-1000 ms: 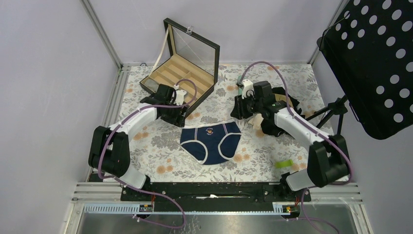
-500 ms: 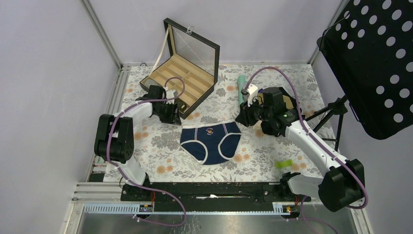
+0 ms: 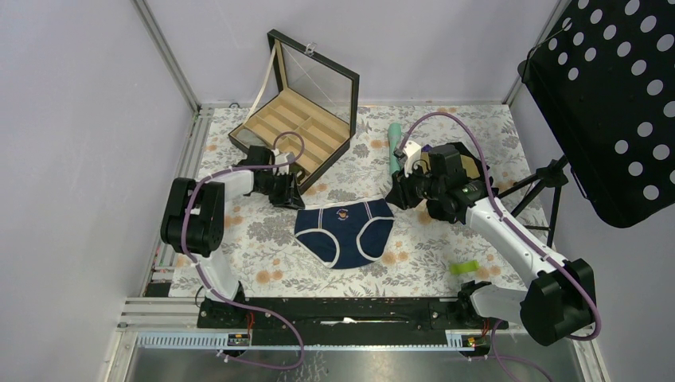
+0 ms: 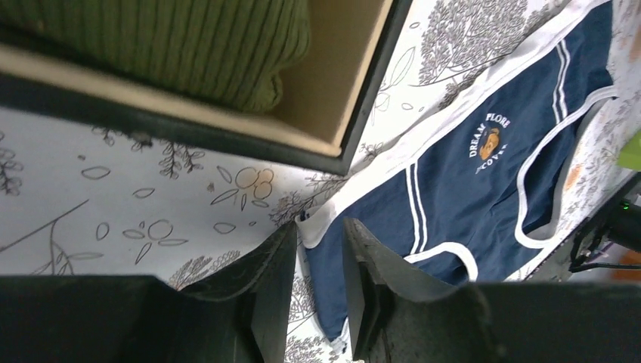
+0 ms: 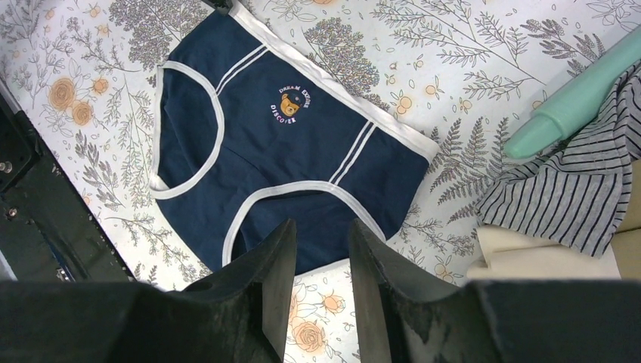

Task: Roll the underwear
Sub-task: Fold the underwear at the center of the board.

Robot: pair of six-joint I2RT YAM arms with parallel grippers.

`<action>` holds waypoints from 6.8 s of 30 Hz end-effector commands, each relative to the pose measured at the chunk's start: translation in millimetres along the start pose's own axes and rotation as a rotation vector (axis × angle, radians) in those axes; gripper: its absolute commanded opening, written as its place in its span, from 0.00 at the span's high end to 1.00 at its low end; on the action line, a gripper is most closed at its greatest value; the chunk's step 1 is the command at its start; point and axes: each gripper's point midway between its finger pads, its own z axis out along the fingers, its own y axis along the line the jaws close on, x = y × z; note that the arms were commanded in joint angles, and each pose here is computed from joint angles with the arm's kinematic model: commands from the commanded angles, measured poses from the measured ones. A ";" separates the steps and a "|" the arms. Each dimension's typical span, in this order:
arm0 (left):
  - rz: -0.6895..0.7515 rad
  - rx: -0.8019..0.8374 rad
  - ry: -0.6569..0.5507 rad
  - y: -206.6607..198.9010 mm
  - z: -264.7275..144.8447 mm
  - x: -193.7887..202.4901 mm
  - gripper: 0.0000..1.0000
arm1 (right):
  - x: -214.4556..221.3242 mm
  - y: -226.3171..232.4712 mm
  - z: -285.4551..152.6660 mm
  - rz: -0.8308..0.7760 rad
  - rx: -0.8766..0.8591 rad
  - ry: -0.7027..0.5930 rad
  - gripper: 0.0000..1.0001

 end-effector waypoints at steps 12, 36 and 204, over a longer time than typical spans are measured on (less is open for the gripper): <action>-0.004 0.008 0.013 6.5 11.1 3.7 0.91 | -3.4 10.9 5.2 -0.095 -0.072 -0.008 0.61; -0.059 0.009 -0.017 13.4 -8.5 -1.2 1.00 | 12.6 228.6 176.2 -0.768 -0.699 0.111 0.64; 0.298 0.101 0.129 -142.9 82.8 -99.7 0.98 | 58.3 43.4 81.6 -0.221 -0.232 0.234 0.62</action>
